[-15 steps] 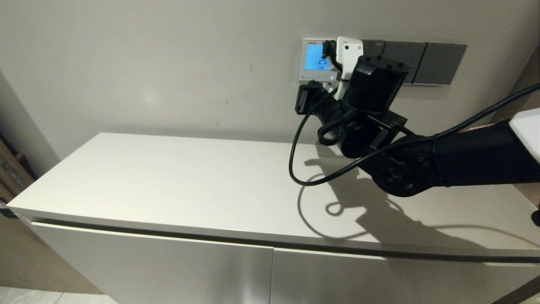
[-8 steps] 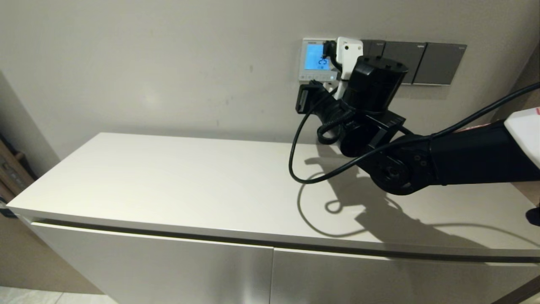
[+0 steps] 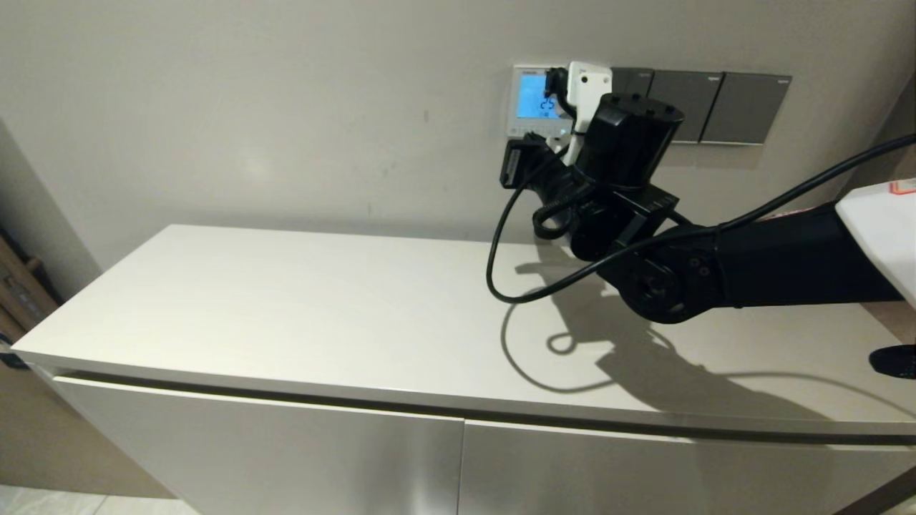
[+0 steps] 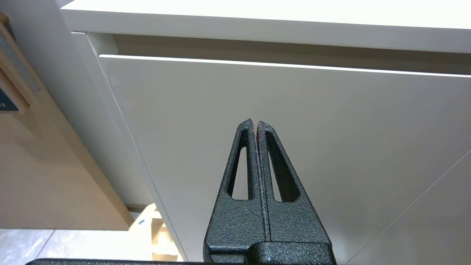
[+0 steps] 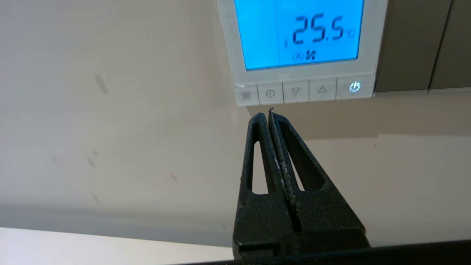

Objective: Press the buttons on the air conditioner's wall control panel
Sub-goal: Press the temperature increase button

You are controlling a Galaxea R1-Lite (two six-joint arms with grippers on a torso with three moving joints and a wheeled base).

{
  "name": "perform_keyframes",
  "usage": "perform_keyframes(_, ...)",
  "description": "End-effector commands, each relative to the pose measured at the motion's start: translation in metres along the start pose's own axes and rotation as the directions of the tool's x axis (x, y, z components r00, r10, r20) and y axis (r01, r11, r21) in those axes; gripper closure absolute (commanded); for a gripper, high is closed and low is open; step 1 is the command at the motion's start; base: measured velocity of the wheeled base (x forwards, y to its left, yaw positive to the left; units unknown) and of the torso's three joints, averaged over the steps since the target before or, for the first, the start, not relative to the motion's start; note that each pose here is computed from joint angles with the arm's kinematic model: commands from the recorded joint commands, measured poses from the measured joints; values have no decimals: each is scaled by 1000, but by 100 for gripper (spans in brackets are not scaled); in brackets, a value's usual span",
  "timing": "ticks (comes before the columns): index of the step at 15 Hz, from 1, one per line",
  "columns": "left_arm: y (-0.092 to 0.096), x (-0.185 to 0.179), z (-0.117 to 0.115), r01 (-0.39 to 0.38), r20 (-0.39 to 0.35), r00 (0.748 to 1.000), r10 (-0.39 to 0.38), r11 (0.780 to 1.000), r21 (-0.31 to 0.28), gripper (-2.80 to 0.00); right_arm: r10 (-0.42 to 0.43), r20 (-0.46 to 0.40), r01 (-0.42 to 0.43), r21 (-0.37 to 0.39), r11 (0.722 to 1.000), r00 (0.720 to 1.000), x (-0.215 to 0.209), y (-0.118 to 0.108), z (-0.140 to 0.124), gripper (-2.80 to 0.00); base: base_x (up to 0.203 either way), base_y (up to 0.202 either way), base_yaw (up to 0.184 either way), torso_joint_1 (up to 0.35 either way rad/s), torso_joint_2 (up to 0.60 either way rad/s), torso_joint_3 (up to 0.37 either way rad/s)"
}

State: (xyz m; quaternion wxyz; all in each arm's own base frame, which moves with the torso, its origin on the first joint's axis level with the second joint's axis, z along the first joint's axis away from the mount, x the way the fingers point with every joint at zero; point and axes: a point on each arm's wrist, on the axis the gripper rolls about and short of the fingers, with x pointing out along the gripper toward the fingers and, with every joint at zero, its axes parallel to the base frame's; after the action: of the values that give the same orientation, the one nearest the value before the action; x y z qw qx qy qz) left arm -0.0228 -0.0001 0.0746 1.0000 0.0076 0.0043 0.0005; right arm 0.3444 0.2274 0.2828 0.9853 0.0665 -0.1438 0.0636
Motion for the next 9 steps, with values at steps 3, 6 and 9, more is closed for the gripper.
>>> perform_keyframes(3, 0, 0, 0, 0, -1, 1000, 0, 1000, 0, 0, -8, 14, 8, 2, 1000, 1000, 6, 0, -1, 0, 0, 0, 0, 0, 0, 0)
perform_keyframes(6, 0, 0, 0, 0, 0, 1000, 0, 1000, 0, 0, -13, 4, 13, -22, 1000, 1000, 9, 2, -10, 0, 0, 0, 0, 0, 0, 0)
perform_keyframes(9, 0, 0, 0, 0, -2, 1000, 0, 1000, 0, 0, -21, 17, 21, -19, 1000, 1000, 14, 6, -9, 0, 0, 0, 0, 0, 0, 0)
